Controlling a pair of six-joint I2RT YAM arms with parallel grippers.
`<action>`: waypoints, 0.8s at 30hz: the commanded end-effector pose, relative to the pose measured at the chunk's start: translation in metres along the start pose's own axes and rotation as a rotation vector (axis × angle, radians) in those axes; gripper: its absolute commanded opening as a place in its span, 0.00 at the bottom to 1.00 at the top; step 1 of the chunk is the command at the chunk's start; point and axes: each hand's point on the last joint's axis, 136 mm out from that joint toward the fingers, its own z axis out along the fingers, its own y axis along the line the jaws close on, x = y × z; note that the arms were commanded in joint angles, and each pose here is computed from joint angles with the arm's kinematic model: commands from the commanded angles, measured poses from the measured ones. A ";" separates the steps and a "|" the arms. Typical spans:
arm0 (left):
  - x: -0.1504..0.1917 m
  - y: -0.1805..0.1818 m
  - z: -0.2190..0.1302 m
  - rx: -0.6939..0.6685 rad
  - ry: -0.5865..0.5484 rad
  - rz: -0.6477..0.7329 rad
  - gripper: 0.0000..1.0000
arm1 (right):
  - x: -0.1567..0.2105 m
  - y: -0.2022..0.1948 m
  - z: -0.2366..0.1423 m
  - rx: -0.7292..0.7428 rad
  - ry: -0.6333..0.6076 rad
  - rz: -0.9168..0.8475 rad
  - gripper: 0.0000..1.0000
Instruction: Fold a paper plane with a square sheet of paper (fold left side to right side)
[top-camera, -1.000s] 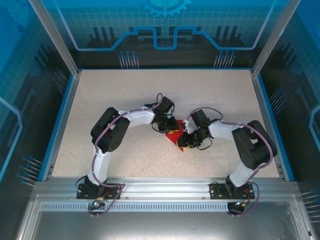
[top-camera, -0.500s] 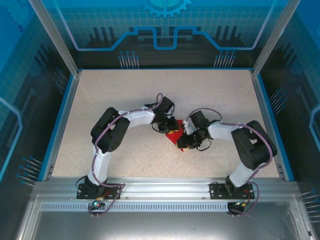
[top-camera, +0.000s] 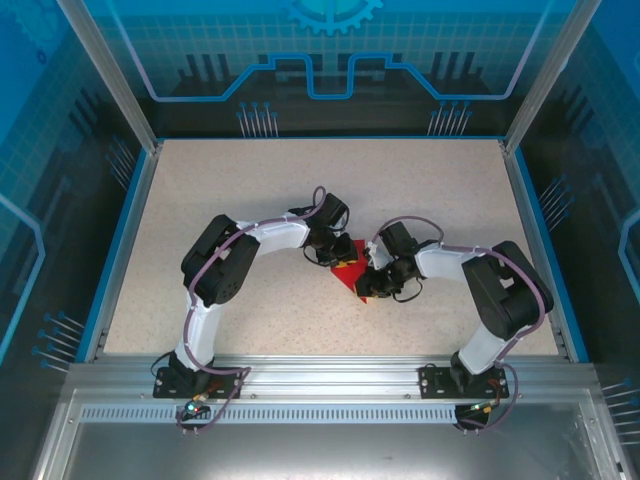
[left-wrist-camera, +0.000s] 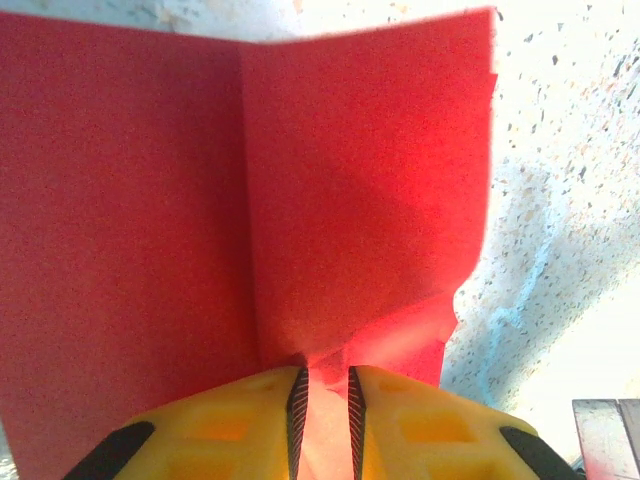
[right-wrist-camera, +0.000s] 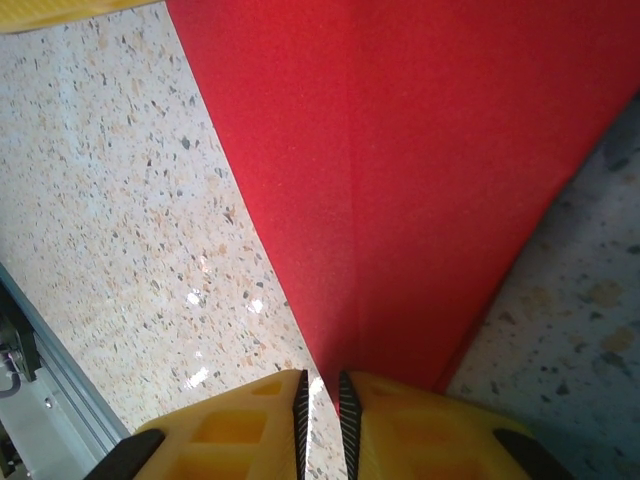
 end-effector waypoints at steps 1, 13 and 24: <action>0.004 0.039 0.001 -0.125 0.012 -0.038 0.24 | 0.049 -0.023 0.008 0.085 0.145 0.088 0.20; 0.001 0.045 0.007 -0.135 0.018 -0.055 0.24 | 0.063 -0.022 0.007 0.067 0.161 0.091 0.19; 0.002 0.047 0.009 -0.143 0.022 -0.057 0.24 | 0.074 -0.022 0.002 0.067 0.170 0.092 0.19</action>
